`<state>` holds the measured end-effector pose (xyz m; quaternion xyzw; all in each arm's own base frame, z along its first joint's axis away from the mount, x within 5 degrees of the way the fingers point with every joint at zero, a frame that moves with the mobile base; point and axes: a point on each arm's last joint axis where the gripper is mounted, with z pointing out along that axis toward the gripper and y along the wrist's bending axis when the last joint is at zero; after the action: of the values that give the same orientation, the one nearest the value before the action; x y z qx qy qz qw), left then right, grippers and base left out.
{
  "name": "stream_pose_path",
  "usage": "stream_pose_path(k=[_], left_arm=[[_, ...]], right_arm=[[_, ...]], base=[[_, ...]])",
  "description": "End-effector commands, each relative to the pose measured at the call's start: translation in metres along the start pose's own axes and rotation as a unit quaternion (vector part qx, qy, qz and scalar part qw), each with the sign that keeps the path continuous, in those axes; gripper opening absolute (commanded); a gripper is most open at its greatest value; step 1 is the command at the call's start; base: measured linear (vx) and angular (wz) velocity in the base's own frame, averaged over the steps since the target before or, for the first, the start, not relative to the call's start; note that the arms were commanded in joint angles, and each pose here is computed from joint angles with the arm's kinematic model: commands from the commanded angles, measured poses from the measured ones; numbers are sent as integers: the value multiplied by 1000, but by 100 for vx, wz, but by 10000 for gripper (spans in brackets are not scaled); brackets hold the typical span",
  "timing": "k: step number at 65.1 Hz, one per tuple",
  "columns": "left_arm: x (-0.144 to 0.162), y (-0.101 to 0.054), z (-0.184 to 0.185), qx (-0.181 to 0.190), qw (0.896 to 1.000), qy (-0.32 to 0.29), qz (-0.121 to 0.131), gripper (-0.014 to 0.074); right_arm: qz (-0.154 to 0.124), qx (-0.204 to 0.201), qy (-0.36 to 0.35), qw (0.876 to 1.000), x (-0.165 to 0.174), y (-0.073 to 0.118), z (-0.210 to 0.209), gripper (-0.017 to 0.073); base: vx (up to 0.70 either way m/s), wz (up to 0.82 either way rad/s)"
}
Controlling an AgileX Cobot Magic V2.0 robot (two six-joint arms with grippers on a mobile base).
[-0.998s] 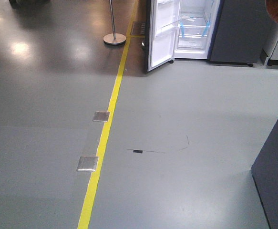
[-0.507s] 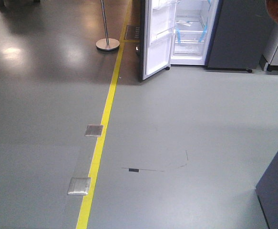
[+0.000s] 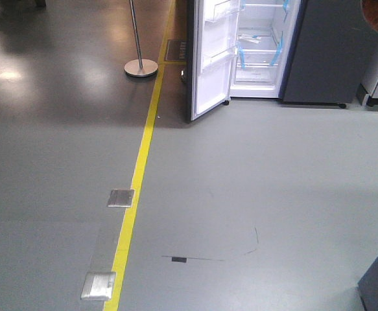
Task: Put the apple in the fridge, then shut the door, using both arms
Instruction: 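Drive toward the open white refrigerator carrying the apple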
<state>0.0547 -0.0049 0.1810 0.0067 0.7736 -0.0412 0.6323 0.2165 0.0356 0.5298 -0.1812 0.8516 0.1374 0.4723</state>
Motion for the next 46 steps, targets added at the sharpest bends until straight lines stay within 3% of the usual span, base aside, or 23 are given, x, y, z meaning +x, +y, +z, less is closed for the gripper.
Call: stream_pose_path(k=[1,46], left_arm=[[-13,0,-3,0,999,-52,-5,-7],[-13,0,-3,0,999,-52,-5,-7]], right_arm=[[-11,-5,-29,999,-5,8,-15,104],[-11,-5,-29,999,-5,8,-15,104]], base=[[31,-4],[28,-6]])
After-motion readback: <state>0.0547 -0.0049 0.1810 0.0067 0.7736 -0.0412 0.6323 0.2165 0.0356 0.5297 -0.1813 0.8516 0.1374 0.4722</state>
